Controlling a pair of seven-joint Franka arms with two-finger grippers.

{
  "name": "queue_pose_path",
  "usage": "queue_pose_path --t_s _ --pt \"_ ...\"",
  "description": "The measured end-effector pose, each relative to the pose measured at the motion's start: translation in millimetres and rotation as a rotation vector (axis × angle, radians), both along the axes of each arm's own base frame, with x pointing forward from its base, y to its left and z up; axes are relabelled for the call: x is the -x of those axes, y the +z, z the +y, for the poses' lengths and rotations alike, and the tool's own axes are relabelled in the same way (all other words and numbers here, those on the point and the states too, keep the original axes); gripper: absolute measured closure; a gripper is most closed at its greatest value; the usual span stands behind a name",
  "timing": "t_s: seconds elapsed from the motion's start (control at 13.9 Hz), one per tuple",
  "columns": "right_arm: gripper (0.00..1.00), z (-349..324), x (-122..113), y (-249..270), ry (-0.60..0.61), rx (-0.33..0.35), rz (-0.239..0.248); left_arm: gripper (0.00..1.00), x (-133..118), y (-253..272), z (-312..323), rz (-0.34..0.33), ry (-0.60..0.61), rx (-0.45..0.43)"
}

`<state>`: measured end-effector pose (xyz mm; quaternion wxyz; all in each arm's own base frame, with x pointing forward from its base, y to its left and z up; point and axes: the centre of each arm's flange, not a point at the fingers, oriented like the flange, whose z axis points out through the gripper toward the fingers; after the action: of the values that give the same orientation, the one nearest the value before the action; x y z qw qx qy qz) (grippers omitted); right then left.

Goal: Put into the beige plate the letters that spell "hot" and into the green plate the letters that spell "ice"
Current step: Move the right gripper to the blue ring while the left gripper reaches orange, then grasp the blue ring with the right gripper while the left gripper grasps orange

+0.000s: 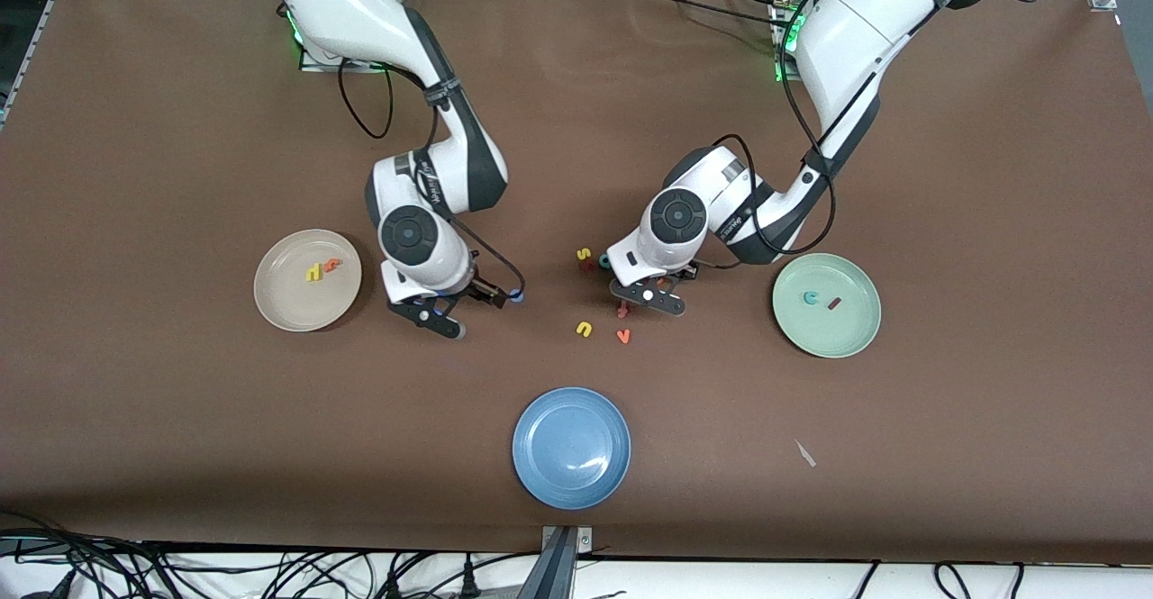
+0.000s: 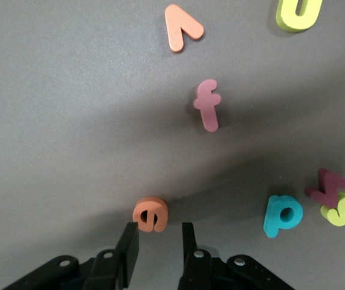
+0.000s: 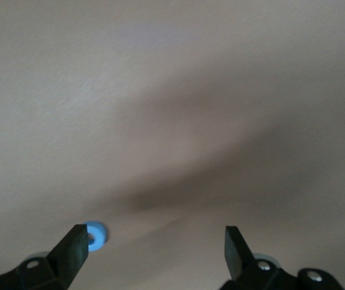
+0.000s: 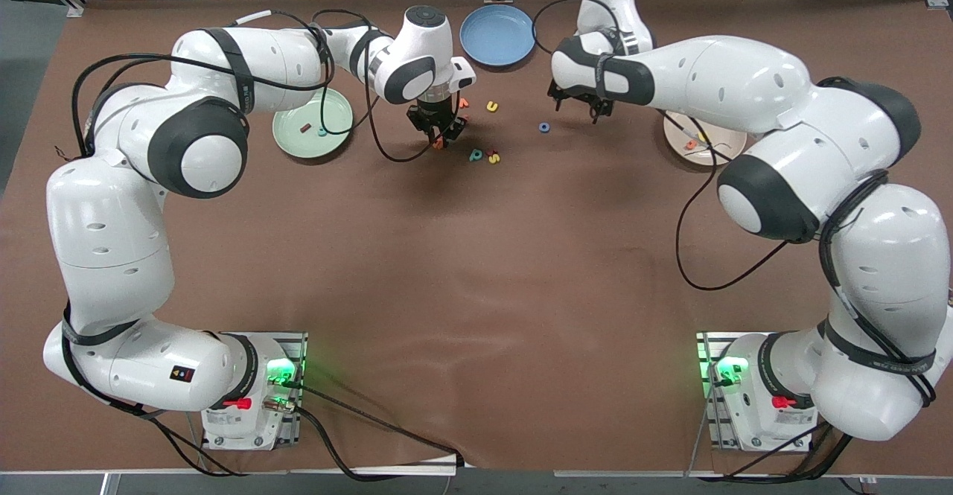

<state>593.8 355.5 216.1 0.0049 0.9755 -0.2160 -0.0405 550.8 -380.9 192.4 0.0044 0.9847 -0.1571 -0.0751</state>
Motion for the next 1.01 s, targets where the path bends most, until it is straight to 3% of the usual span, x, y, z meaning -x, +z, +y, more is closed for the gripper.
queue_pose_path --t_s 0.43,0.5,1.01 --pt "0.0 39 18 -13 0.026 -0.019 0.018 0.59 0 -6 1 0.003 0.0 -0.002" --pt "0.0 41 18 -16 0.028 -0.021 0.011 0.55 -1 -6 2 -0.007 -0.01 -0.007" --pt "0.0 54 14 -34 0.046 -0.031 -0.022 0.54 -1 -20 2 -0.016 -0.017 0.001"
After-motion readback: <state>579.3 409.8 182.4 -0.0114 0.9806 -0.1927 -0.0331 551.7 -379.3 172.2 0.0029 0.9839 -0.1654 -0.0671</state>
